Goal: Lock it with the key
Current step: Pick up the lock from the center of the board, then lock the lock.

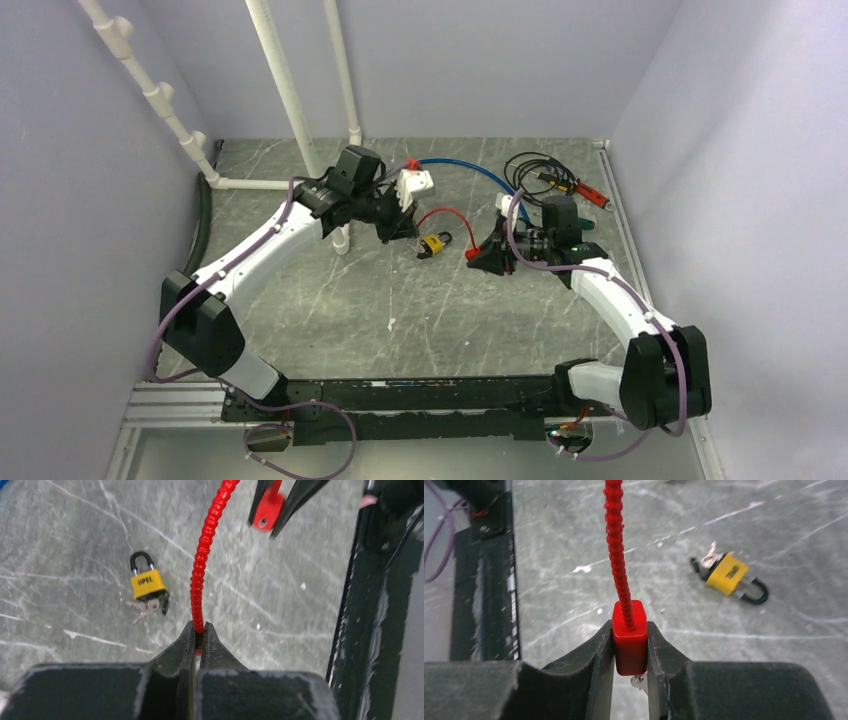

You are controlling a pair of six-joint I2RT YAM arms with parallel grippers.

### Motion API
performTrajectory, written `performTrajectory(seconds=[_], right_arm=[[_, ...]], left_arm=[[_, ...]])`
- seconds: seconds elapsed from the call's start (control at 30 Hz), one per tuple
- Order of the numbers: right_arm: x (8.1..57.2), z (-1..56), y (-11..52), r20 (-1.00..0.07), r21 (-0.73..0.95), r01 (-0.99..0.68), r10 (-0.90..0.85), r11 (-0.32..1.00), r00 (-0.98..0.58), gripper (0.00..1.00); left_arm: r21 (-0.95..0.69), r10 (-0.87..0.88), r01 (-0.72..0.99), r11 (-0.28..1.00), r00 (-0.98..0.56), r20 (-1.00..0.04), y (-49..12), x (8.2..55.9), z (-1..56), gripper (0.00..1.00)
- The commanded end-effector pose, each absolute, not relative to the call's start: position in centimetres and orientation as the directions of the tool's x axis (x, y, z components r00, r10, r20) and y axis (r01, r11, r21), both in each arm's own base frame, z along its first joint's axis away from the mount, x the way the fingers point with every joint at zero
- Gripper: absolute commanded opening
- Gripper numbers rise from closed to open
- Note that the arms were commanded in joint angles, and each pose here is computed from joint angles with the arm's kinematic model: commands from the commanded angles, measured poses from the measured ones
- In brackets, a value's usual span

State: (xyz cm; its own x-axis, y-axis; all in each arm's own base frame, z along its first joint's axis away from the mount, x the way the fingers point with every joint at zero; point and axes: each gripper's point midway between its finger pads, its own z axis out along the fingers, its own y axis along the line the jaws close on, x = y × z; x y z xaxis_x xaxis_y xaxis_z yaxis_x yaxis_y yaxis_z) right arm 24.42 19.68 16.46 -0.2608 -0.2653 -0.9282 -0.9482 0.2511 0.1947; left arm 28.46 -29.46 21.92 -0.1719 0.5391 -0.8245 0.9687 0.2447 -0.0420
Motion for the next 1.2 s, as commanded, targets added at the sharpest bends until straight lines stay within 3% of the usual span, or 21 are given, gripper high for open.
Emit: performTrajectory(seconds=[0.0, 0.23, 0.5, 0.83, 1.17], right_arm=[[28.6, 21.1, 22.3, -0.991, -0.010, -0.963, -0.133, 0.268, -0.027, 0.00], [29.5, 22.0, 23.4, -0.999, -0.024, -0.943, 0.017, 0.331, 0.032, 0.00], [29.9, 24.9, 23.7, -0.980, 0.019, -0.918, 0.191, 0.397, 0.062, 0.00], [29.5, 23.9, 25.2, -0.980, -0.028, -0.933, 0.176, 0.358, 0.097, 0.00], [30.3, 23.6, 25.3, -0.973, 0.095, -0.926, 0.232, 0.366, -0.009, 0.00]], left_arm=[[-0.186, 0.336, 0.949, 0.255, -0.268, -0.903, -33.1, 29.1, 27.1, 0.00], [-0.348, 0.134, 0.861, 0.372, -0.420, -0.897, -34.8, 31.7, 31.6, 0.00], [-0.441, -0.025, 0.822, 0.359, -0.464, -0.885, -36.6, 33.8, 32.3, 0.00], [-0.424, -0.027, 0.876, 0.230, -0.430, -0.902, -37.7, 32.6, 32.4, 0.00], [-0.442, 0.002, 0.872, 0.212, -0.453, -0.892, -37.5, 31.4, 31.0, 0.00]])
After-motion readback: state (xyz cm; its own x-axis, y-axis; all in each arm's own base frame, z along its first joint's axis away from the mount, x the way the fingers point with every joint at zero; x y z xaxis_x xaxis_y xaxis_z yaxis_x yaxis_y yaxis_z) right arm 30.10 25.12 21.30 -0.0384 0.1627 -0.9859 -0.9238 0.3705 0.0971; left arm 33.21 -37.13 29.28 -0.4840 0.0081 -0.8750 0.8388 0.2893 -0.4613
